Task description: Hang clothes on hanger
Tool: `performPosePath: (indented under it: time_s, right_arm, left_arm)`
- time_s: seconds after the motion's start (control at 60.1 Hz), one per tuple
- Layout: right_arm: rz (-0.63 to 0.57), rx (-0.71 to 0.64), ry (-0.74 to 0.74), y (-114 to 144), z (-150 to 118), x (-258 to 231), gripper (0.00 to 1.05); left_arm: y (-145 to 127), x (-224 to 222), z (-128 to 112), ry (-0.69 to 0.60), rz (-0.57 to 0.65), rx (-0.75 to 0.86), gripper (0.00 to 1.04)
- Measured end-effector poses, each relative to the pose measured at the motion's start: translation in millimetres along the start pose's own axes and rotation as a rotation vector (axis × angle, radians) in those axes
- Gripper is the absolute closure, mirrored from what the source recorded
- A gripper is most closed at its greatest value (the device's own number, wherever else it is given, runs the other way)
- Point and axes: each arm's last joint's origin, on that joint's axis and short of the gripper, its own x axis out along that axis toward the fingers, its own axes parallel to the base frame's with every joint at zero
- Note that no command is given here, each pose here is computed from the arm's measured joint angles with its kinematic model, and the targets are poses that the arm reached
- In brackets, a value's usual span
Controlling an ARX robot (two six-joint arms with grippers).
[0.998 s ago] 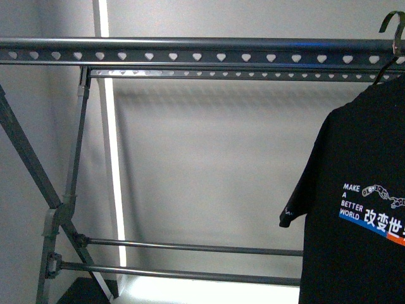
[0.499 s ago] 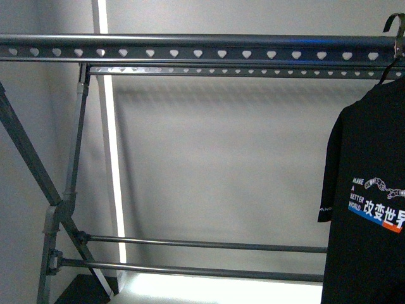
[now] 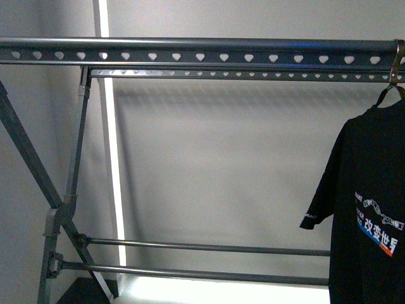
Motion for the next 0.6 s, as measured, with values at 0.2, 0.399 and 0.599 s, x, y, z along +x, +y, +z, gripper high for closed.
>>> performPosePath:
  time_s: [0.2, 0.399, 0.599]
  right_arm:
    - [0.072, -0.14, -0.228, 35, -10, -56, 0.24]
    - [0.144, -0.327, -0.481, 69, -45, -135, 0.08]
    - [0.098, -0.424, -0.63, 55, -153, -180, 0.07]
  left_arm:
    - [0, -4, 0, 0.0, 0.0, 0.0, 1.01]
    - [0, -7, -1, 0.002, 0.0, 0.0, 1.01]
    - [0, -18, -3, 0.008, -0.002, 0.0, 1.01]
